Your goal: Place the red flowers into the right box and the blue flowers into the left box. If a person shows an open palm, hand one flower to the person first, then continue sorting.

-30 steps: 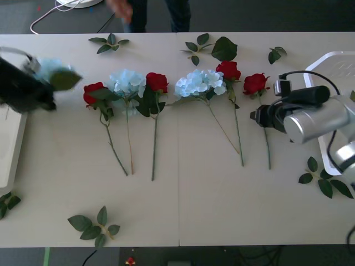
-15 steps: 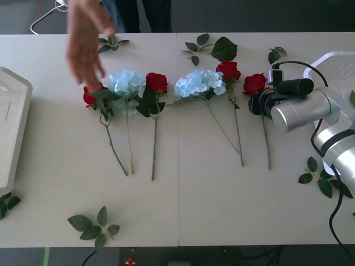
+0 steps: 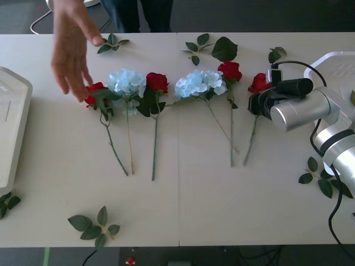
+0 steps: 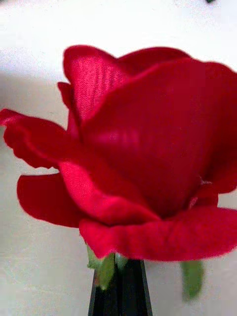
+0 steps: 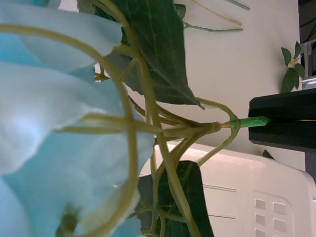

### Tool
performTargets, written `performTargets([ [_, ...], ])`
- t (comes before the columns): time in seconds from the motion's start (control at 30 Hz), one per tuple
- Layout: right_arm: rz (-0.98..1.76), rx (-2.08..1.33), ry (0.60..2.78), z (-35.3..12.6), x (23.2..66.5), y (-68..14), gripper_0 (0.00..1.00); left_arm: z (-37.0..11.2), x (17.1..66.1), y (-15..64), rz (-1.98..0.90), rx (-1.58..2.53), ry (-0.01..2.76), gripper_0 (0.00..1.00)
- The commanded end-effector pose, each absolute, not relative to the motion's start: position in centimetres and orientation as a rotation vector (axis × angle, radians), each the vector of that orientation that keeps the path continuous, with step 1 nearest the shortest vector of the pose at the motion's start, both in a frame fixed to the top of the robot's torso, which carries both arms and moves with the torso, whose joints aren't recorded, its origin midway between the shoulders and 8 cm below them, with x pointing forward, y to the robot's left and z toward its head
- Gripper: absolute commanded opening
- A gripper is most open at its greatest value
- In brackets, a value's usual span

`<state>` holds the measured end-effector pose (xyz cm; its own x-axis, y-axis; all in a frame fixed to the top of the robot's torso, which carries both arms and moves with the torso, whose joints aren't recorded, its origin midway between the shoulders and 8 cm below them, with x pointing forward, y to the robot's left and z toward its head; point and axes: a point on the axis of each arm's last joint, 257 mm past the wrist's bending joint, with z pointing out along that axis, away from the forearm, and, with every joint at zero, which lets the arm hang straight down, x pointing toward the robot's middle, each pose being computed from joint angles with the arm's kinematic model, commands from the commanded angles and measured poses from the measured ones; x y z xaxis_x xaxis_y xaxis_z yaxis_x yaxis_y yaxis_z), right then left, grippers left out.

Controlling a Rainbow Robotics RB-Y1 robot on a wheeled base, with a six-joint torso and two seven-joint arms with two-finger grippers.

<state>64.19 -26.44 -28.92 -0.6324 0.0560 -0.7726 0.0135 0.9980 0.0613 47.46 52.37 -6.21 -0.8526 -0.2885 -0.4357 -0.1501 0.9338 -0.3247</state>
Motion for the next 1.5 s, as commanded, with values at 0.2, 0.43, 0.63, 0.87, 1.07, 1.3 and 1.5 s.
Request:
performTargets([
  [0.2,0.184,-0.053,2.020,-18.1,65.2,-24.4,0.00,-4.1,46.5,54.5,-0.290,-0.260,2.591,0.00],
  [0.43,0.288,-0.162,1.740,-7.3,63.2,-21.9,0.00,-4.1,46.5,54.5,-0.290,-0.260,2.591,0.00],
  [0.63,0.424,-0.275,1.487,0.4,59.7,-16.7,0.00,-4.1,46.5,54.5,-0.290,-0.260,2.591,0.00],
  [0.87,0.533,-0.369,1.264,8.3,56.0,-10.7,0.00,-4.1,46.5,54.5,-0.290,-0.260,2.591,0.00],
  [1.07,0.555,-0.470,1.117,12.9,53.9,-5.4,0.00,-4.1,46.5,54.5,-0.290,-0.260,2.591,0.00],
  [1.3,0.552,-0.557,1.004,16.0,51.7,-0.1,0.00,-4.1,46.5,54.5,-0.290,-0.260,2.591,0.00],
  [1.5,0.495,-0.607,0.957,16.3,51.0,2.0,0.00,-4.1,46.5,54.5,-0.290,-0.260,2.591,0.00],
])
